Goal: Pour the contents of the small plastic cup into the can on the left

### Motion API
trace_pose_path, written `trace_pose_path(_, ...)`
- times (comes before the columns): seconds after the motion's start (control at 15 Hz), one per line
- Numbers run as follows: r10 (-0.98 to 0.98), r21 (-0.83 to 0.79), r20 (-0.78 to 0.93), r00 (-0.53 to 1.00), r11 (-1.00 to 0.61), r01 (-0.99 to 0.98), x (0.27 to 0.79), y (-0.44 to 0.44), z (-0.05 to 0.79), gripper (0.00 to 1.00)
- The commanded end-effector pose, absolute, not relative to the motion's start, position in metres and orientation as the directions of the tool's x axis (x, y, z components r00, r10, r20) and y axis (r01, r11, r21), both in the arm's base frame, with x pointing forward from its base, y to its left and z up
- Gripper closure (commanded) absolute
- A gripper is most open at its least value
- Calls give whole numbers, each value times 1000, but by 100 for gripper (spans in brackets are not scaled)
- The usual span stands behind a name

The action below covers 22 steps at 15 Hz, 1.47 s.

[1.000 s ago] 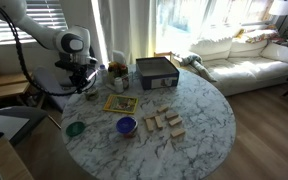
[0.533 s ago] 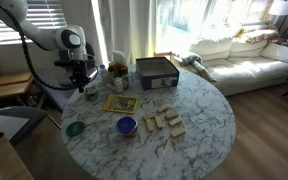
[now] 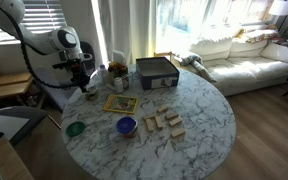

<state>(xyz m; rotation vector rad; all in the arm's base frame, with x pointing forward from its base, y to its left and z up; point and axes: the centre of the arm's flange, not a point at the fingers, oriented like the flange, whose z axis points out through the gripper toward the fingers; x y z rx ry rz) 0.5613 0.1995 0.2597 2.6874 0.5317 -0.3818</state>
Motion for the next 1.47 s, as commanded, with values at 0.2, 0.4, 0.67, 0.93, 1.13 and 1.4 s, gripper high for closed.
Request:
trace_pose_path(0.2, 248, 256, -313, 917, -908, 333, 565, 162, 265, 99)
trace_pose_path(0.4, 229, 99, -314, 921, -957, 271, 566, 125, 264, 99)
trace_pose_path(0.67, 237, -101, -306, 922, -971, 216, 560, 76, 254, 99)
trace_pose_path(0.93, 252, -302, -306, 918, -940, 158, 544, 37, 223, 99)
trace_pose_path(1.13, 268, -447, -308, 913, -888, 110, 530, 20, 204, 99)
trace_pose_path(1.4, 281, -614, -285, 916, -788, 51, 519, 10, 193, 99)
